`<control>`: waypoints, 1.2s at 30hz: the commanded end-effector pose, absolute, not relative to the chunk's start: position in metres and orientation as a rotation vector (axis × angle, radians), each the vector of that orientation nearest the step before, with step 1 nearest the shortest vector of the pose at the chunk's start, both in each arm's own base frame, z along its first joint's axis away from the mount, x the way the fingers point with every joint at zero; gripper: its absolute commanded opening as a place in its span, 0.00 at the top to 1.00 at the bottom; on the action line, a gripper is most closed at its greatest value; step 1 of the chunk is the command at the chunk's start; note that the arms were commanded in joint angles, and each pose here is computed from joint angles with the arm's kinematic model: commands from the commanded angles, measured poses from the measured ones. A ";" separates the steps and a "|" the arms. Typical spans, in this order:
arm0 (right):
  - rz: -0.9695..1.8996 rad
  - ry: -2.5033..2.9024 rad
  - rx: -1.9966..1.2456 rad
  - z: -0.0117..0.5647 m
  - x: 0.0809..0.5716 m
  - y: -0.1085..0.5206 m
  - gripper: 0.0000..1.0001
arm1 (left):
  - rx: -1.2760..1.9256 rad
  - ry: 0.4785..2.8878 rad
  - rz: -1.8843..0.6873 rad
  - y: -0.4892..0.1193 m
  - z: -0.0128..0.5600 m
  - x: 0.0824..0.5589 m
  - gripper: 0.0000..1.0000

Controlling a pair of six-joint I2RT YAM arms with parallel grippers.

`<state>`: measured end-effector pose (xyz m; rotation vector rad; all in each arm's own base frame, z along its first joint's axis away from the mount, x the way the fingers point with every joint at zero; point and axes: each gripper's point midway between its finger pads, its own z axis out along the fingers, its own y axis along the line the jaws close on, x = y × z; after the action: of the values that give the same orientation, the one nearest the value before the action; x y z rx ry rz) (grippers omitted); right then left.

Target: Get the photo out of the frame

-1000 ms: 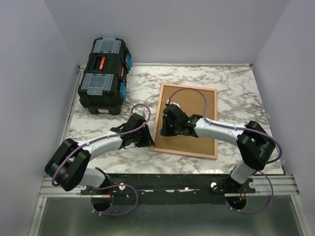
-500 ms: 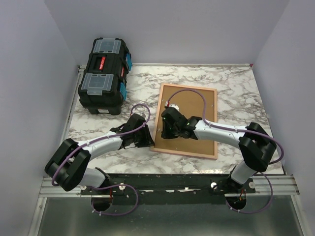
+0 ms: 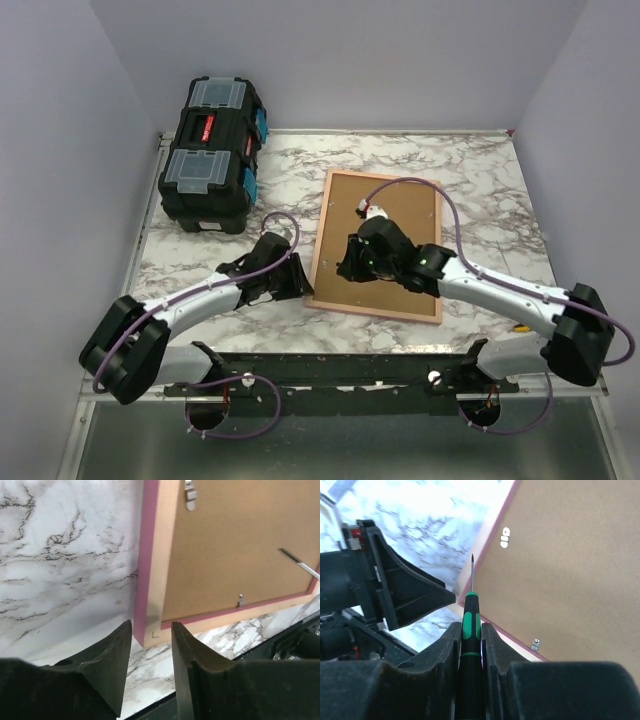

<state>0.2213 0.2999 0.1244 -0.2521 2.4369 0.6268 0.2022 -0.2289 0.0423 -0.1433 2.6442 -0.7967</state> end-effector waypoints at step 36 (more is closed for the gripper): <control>0.534 2.352 0.028 0.100 0.462 0.292 0.99 | -0.049 2.617 -0.864 -0.240 0.048 0.201 0.51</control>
<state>0.4587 0.2912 0.1045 0.0182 2.3395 0.5490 0.1948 -0.2338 0.0418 -0.0852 2.6582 -0.8423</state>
